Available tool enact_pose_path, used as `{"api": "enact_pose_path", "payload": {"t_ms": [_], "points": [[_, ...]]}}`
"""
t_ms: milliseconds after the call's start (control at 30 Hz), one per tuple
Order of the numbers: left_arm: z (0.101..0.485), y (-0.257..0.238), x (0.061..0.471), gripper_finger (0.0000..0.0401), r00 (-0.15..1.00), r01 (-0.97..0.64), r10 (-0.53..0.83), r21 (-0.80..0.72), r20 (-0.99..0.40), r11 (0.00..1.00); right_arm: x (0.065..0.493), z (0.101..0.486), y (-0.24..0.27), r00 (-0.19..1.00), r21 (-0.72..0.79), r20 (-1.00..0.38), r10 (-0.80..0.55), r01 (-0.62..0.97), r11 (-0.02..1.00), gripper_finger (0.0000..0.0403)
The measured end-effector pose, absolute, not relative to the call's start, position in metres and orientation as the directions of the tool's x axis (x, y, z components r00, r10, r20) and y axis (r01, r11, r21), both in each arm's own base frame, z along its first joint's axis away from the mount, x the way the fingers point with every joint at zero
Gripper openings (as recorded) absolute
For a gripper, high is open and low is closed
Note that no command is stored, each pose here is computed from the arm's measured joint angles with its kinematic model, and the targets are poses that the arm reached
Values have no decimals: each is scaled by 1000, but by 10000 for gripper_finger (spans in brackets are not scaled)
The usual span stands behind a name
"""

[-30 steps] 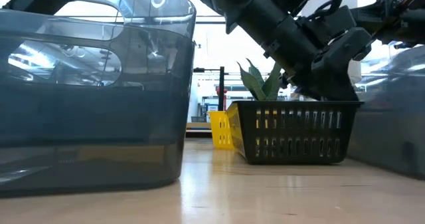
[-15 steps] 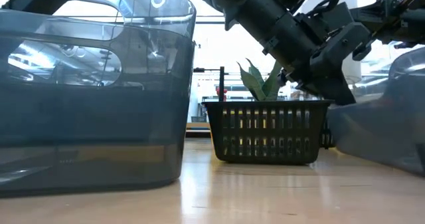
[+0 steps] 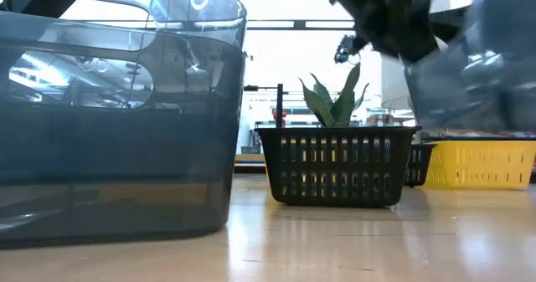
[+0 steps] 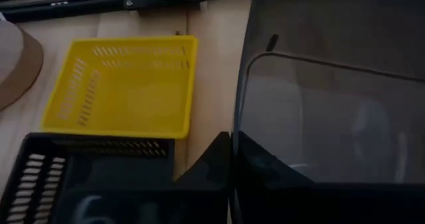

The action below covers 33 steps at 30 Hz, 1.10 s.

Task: Stack baskets on shelf by color
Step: Stack the transparent black bin on the transparent black bins

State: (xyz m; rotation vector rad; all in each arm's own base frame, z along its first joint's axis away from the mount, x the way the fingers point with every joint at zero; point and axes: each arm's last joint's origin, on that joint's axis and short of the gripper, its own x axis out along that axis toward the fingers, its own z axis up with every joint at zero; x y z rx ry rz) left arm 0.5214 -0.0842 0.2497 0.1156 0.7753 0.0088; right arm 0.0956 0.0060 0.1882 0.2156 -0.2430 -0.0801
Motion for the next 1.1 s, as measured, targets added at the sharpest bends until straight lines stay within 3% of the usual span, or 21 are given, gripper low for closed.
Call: {"api": "enact_pose_path", "payload": {"t_ms": [367, 900, 1100], "points": [[300, -98, 478, 12, 601, 9, 69, 93, -796, 996, 96, 188, 6, 968, 221, 230, -105, 53, 974, 27], [363, -122, 388, 15, 461, -159, 348, 309, -817, 938, 95, 190, 6, 964, 224, 243, -105, 49, 973, 27], [371, -138, 362, 15, 418, -194, 422, 375, -804, 907, 95, 190, 6, 964, 224, 243, -105, 49, 973, 27]]}}
